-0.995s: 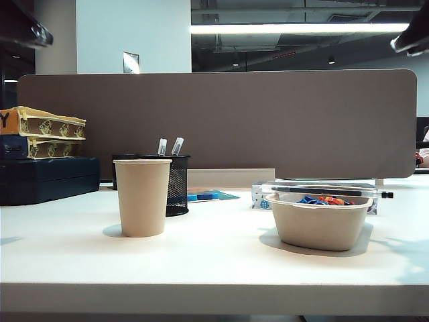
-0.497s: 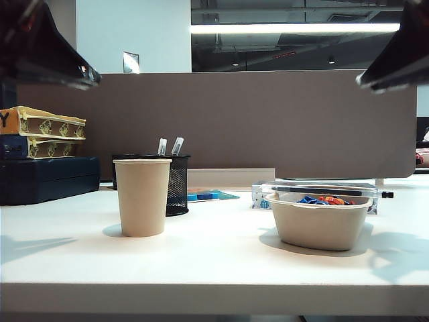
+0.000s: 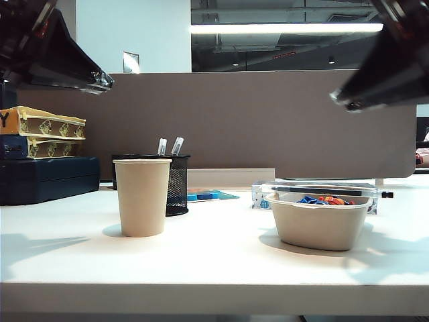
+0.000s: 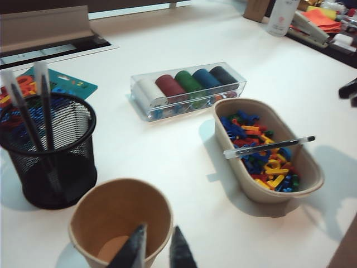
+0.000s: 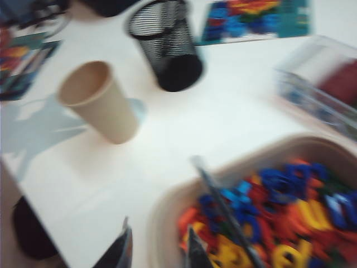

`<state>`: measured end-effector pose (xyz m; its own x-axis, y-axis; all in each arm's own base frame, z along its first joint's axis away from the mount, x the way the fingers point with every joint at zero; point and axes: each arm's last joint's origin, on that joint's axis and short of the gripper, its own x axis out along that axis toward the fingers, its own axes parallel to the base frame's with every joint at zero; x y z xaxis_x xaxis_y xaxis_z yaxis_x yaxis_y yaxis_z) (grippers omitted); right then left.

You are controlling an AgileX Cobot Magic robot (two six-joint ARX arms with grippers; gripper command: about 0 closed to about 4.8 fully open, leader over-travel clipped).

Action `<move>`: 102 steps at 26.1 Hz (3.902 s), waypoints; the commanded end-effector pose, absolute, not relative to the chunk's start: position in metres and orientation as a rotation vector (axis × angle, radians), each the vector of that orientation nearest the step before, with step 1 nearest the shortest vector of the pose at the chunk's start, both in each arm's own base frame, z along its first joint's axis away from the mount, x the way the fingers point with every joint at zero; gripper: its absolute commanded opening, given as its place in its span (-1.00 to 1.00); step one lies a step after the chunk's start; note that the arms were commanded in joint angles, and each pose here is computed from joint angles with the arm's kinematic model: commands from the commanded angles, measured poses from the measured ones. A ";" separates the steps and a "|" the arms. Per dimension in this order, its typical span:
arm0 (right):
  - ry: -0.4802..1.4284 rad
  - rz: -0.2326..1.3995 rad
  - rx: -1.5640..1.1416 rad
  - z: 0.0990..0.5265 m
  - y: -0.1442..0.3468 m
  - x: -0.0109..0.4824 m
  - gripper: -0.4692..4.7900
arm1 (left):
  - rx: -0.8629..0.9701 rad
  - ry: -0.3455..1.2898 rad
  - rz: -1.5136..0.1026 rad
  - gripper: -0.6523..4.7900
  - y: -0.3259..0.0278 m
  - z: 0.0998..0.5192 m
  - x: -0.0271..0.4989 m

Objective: Pick up one pen and put it in the pen container.

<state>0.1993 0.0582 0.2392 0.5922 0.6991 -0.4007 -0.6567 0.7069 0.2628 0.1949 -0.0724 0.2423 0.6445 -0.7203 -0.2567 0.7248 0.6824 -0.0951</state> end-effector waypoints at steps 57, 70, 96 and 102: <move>0.896 0.676 -0.444 0.246 0.110 0.263 -0.25 | -0.056 0.402 -0.956 -0.53 -0.086 0.246 0.229; 0.972 0.711 -0.429 0.242 0.117 0.277 -0.12 | -0.059 0.392 -0.984 -0.53 -0.090 0.253 0.231; 1.036 0.731 -0.419 0.222 0.120 0.285 -0.14 | -0.068 0.372 -1.011 -0.53 -0.092 0.261 0.232; 1.057 0.732 -0.419 0.215 0.122 0.288 -0.15 | -0.072 0.373 -1.011 -0.53 -0.092 0.261 0.232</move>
